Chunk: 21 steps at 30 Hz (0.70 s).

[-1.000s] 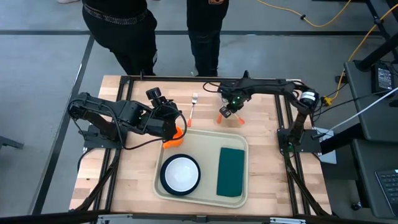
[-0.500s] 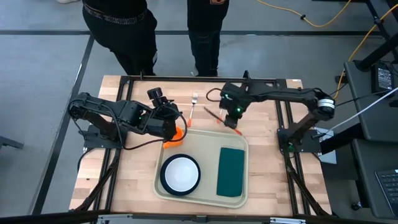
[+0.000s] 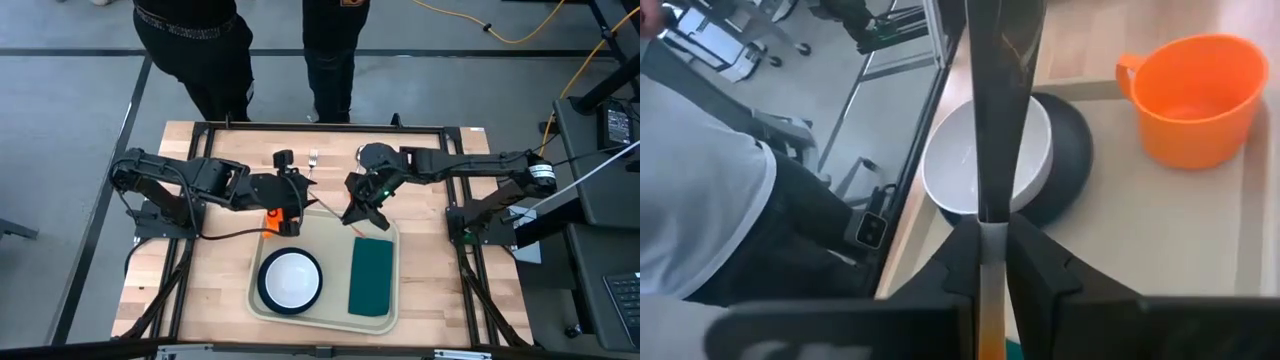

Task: Set up tray
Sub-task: Put the orange knife on the napkin

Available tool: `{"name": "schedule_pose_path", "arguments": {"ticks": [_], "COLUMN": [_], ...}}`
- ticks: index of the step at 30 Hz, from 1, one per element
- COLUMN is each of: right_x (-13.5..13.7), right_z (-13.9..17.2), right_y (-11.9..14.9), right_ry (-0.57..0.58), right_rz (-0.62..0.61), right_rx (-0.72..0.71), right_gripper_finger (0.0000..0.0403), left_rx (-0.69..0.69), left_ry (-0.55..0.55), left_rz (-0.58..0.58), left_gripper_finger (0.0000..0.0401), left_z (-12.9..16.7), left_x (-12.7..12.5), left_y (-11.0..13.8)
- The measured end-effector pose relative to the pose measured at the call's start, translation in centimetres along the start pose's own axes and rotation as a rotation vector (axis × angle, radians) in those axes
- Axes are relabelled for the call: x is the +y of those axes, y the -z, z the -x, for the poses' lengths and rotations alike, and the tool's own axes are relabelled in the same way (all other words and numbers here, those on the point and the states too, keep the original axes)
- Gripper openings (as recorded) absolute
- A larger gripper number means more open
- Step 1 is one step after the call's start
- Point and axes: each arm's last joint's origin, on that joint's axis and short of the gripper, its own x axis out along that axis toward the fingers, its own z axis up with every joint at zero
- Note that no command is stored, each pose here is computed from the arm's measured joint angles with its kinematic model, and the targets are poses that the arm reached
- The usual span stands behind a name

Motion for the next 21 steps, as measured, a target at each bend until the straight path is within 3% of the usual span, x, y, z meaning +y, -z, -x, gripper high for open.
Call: {"name": "schedule_pose_path", "arguments": {"ticks": [3,11,21], "right_x": [0.2,1.0,1.4], "right_z": [-0.2,-0.7,-1.0], "right_y": [0.1,0.3,0.4], "right_ry": [-0.001,-0.029,-0.040], "right_rz": [0.007,0.022,0.029], "right_rx": [0.002,0.023,0.032], "right_gripper_finger": [0.0035,0.0035,0.0035], "left_rx": [0.003,-0.001,0.005], "left_ry": [0.024,0.233,0.225], "left_rz": [-0.002,0.009,0.062], "left_gripper_finger": [0.0169,0.0169,0.0169], "left_z": [0.0,0.1,0.1], "left_x": [-0.1,-0.7,-0.7], "left_y": [0.0,0.0,0.0]}}
